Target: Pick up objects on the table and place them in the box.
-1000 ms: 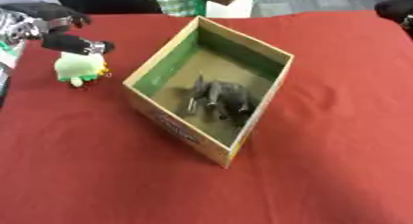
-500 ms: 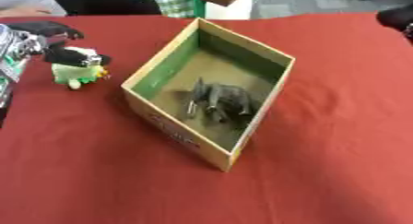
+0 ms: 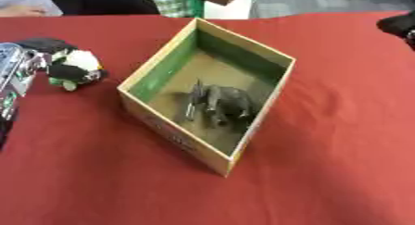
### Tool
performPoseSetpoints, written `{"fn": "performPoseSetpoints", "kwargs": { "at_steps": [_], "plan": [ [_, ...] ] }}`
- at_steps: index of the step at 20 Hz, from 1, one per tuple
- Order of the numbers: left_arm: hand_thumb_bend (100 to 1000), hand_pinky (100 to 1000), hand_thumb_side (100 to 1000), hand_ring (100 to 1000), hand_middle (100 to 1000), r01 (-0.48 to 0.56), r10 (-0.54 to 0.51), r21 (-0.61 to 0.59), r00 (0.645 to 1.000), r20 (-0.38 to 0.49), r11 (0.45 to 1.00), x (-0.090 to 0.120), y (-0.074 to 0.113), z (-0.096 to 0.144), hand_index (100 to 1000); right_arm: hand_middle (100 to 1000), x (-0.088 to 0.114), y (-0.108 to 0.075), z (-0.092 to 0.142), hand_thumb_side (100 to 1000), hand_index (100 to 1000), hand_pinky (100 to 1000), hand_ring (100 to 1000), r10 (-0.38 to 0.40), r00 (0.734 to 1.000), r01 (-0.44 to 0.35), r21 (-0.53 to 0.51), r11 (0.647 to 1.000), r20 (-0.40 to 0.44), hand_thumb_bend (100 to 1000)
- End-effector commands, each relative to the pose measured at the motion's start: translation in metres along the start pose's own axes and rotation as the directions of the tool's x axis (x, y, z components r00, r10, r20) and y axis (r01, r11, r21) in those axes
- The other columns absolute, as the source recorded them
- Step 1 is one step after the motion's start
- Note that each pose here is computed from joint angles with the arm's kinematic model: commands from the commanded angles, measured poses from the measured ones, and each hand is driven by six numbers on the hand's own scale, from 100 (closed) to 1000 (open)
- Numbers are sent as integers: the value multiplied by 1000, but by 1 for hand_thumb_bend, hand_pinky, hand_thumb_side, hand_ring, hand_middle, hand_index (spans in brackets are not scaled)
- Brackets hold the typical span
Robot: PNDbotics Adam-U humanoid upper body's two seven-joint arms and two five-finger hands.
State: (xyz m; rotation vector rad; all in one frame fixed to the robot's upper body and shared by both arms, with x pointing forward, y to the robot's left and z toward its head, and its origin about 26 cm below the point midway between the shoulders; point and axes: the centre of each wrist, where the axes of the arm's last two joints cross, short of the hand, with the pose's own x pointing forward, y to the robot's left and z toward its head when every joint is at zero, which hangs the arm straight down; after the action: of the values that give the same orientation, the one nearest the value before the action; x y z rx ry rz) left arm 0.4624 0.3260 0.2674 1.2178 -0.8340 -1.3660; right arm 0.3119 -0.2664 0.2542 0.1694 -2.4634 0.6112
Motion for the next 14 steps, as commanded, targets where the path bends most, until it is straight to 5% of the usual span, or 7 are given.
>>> {"fn": "performPoseSetpoints", "kwargs": {
  "at_steps": [1,5,6,11,12,13,14],
  "plan": [
    [458,623,954,872,819,-5,5,10,1000,3,1000,-5,7,1,1000,617,8,-4,-3,1000,850,892,772,31,999,-31,9,999,23,100],
    [425,599,917,846,787,-8,8,0,1000,15,1000,-3,6,0,1000,616,8,-3,-3,1000,850,892,772,29,999,-29,9,1000,21,100],
    [288,530,790,781,709,-9,9,1,1000,15,1000,-3,6,0,1000,616,8,-3,-2,1000,849,893,771,28,999,-28,8,1000,20,100],
    [183,466,585,724,643,-22,22,29,1000,9,999,-1,4,-1,963,615,7,-3,-1,1000,850,893,772,25,1000,-25,6,1000,15,100],
    [162,426,408,676,604,-21,21,32,1000,11,999,-1,4,-1,934,615,7,-3,-1,1000,849,893,772,25,1000,-25,6,1000,15,100],
    [155,417,369,667,598,-19,19,37,1000,15,999,0,3,-2,929,615,7,-3,-1,1000,849,893,772,24,1000,-24,7,1000,16,100],
    [126,383,236,631,573,-18,17,43,1000,18,999,0,2,-2,909,615,7,-3,-1,1000,849,894,772,24,1000,-24,7,1000,16,100]
  ]
}}
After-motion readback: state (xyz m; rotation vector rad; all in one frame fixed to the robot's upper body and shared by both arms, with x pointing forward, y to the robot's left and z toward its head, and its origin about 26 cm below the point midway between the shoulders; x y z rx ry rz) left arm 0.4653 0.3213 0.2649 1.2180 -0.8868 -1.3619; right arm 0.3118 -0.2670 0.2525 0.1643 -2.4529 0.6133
